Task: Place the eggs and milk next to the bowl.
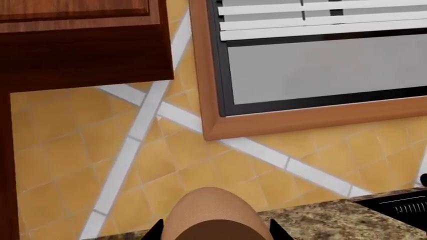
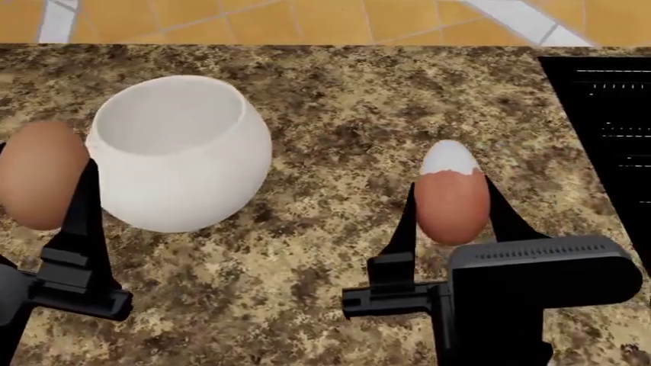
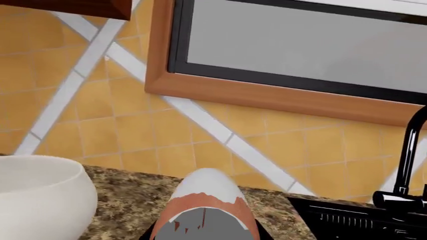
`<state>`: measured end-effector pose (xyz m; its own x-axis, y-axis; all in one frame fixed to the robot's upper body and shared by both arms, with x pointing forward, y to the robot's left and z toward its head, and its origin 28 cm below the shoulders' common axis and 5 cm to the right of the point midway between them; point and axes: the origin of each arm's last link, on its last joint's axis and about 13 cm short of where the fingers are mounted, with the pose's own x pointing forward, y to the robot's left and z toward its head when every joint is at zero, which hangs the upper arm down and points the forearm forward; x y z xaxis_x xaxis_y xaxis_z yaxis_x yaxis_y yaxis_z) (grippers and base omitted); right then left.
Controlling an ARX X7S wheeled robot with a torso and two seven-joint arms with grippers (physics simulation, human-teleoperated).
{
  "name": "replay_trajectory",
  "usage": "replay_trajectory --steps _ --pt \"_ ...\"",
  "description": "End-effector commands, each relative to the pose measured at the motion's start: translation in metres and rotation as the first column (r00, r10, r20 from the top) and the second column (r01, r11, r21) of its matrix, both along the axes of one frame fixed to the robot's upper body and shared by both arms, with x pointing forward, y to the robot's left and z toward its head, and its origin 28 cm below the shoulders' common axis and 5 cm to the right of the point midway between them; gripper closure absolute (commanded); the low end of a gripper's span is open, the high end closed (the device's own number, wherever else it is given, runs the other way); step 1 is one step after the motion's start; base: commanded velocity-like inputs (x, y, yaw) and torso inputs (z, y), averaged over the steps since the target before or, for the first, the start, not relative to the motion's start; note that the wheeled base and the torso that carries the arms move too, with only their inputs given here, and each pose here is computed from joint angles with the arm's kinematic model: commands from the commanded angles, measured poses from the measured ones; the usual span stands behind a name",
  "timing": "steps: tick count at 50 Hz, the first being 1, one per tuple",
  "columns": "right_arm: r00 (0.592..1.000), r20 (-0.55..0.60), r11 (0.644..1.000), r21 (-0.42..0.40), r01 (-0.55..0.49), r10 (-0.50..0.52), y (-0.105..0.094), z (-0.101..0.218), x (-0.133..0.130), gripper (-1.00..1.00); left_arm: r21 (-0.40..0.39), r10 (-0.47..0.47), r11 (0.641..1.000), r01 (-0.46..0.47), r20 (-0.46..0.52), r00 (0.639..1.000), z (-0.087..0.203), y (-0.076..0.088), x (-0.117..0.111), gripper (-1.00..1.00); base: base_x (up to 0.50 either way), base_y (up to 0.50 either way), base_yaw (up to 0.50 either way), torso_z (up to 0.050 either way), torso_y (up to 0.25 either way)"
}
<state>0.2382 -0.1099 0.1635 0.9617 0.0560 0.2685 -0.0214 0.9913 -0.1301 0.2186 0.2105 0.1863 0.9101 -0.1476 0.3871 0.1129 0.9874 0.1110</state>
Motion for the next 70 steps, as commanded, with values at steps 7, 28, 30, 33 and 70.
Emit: replay_trajectory --steps 7,28,30,33,70 --pt "1.0 0.022 1.0 -0.011 -0.002 0.002 -0.0009 0.0016 0.0041 1.0 -0.038 0.032 0.999 -0.031 0.029 0.999 0.0019 0.0026 0.0058 1.0 0.0 0.5 0.0 0.0 0.0" --pt "1.0 0.02 1.0 -0.011 -0.002 0.002 -0.001 0.0017 0.005 1.0 -0.029 0.023 0.999 -0.022 0.015 1.0 0.0008 0.0014 0.0074 1.0 0.0 0.5 0.0 0.0 0.0" --pt "1.0 0.019 1.0 -0.011 -0.002 0.002 -0.0011 0.0014 0.0053 1.0 -0.028 0.023 0.999 -0.022 0.015 1.0 0.0006 0.0017 0.0075 1.0 0.0 0.5 0.0 0.0 0.0" --pt "1.0 0.021 1.0 -0.007 0.002 -0.002 -0.0012 0.0016 0.0049 1.0 -0.027 0.018 0.999 -0.017 0.015 1.0 0.0004 0.0016 0.0073 1.0 0.0 0.5 0.0 0.0 0.0" --pt "0.999 0.046 1.0 -0.002 0.005 -0.005 -0.0016 0.0101 -0.0004 1.0 -0.03 0.01 0.999 -0.009 0.026 1.0 0.0014 0.0011 0.0068 1.0 0.21 0.03 0.0 0.0 0.0"
